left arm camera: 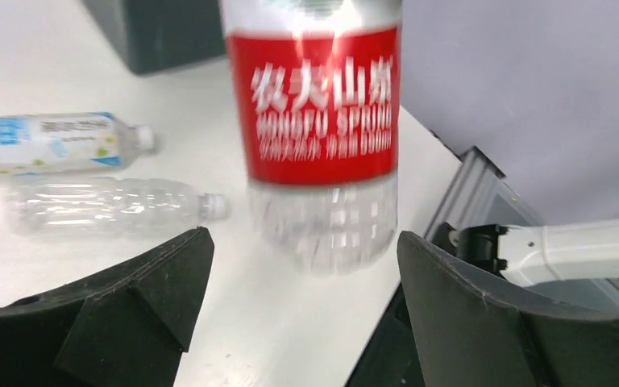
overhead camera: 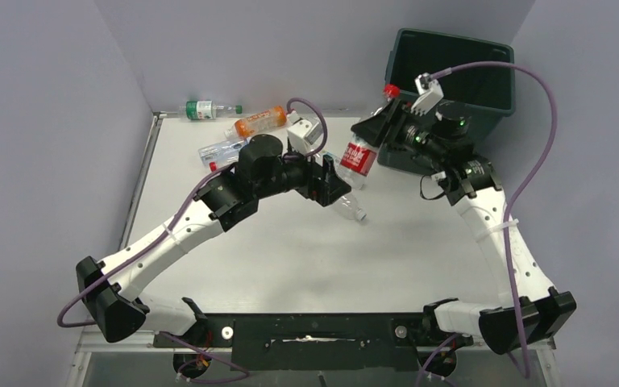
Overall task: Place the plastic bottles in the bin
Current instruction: Place the plastic bottle in the trash bin.
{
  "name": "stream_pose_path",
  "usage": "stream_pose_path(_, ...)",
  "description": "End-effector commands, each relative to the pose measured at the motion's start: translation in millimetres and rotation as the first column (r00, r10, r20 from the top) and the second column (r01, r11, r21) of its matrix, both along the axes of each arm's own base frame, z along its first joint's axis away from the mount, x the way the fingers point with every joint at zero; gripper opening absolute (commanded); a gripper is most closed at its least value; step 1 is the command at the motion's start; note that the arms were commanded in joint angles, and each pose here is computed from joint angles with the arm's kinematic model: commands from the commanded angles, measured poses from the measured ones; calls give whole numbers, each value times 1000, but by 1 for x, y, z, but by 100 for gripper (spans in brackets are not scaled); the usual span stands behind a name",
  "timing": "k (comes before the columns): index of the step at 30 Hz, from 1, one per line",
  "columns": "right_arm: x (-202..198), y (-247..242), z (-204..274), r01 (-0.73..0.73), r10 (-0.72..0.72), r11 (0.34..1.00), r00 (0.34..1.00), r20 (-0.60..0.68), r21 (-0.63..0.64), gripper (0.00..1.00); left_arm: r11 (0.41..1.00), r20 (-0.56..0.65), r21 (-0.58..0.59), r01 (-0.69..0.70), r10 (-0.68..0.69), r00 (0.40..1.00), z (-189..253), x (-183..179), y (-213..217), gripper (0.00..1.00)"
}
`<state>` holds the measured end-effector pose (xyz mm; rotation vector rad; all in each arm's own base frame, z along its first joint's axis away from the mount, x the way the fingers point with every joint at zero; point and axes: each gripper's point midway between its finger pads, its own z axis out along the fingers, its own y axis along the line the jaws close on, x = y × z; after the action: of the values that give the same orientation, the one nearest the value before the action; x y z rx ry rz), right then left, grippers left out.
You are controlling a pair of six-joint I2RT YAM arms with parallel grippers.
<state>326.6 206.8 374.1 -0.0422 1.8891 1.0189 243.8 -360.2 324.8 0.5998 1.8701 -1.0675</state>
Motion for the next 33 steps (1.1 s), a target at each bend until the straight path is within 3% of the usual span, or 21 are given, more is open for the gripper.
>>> stream_pose_path(1, 37, -37, 52, 73, -74, 997, 987, 143, 16, 48, 990, 126, 34, -134, 129, 984, 43, 21, 36, 85)
stream_pose_path(7, 94, -93, 90, 196, -192, 981, 953, 235, 6, 48, 978, 103, 36, -204, 199, 975, 39, 37, 61, 86)
stream_pose_path(14, 155, -173, 129, 329, -342, 939, 872, 352, 97, 48, 977, 40, 70, -200, 197, 980, 10, 41, 73, 86)
stream_pose_path(26, 235, -249, 119, 456, -466, 881, 785, 409, 129, 51, 966, 14, 150, -209, 210, 978, -3, 50, 88, 87)
stream_pose_path(28, 242, -254, 110, 476, -479, 872, 779, 405, 115, 53, 964, 12, 161, -212, 213, 977, -3, 50, 91, 87)
stream_pose_path(33, 248, -259, 92, 499, -484, 864, 788, 380, 66, 70, 958, 6, 182, -222, 225, 974, -4, 48, 97, 87)
